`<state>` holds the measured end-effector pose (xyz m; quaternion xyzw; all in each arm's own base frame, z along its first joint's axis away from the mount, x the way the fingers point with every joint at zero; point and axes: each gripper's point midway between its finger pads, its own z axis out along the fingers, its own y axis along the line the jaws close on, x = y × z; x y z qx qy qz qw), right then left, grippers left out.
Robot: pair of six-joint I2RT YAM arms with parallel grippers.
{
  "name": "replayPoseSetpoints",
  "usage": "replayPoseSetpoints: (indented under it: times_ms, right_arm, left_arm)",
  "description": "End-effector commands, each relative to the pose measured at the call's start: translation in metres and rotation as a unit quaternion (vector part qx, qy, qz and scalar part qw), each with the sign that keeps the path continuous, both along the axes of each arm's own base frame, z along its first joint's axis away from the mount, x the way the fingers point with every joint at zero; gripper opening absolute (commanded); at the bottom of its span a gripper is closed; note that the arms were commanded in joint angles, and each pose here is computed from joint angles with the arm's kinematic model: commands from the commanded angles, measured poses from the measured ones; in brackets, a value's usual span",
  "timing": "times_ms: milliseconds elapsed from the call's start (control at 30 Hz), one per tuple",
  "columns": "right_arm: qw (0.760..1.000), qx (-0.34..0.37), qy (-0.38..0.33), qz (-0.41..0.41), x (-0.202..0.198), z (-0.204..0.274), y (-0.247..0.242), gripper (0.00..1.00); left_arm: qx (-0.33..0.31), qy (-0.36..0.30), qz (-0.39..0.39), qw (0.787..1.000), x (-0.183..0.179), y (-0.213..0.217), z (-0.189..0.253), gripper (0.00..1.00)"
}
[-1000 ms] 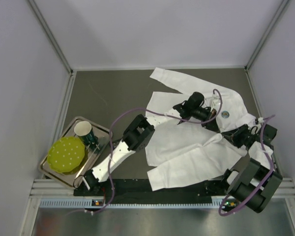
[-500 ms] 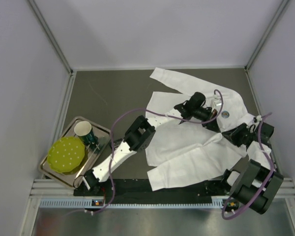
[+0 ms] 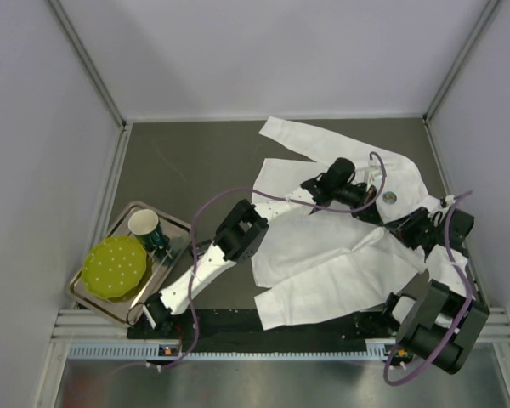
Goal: Remove the brooch from the garment
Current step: Remove the brooch from the clothes.
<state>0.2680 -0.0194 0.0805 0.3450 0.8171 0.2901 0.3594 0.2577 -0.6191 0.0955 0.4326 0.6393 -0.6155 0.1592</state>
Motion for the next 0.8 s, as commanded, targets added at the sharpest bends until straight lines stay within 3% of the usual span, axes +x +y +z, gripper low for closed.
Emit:
replayPoseSetpoints:
  times_ms: [0, 167, 333, 367, 567, 767]
  right_arm:
    - [0.966, -0.045, -0.223, 0.121, 0.044, 0.1, 0.029, 0.31]
    - [0.971, -0.052, -0.204, 0.116, 0.043, 0.092, 0.028, 0.33]
    - [0.975, -0.057, -0.194, 0.096, 0.028, 0.093, 0.03, 0.38]
    - [0.976, -0.062, -0.189, 0.088, 0.025, 0.092, 0.029, 0.45]
    - [0.99, -0.116, -0.078, 0.005, -0.01, 0.072, 0.006, 0.55]
    - [0.983, -0.127, 0.048, -0.124, -0.03, 0.045, -0.03, 0.71]
  left_arm:
    - [0.029, 0.095, -0.247, 0.964, -0.188, 0.0, -0.014, 0.0]
    - [0.029, 0.088, -0.244, 0.965, -0.189, 0.006, -0.013, 0.0]
    - [0.026, 0.067, -0.148, 0.986, -0.142, -0.007, 0.0, 0.0]
    - [0.017, 0.065, -0.137, 0.988, -0.133, -0.007, 0.006, 0.0]
    - [0.015, 0.027, -0.011, 0.999, -0.062, -0.015, 0.03, 0.0]
    - [0.035, -0.046, 0.068, 0.996, -0.031, -0.007, 0.031, 0.0]
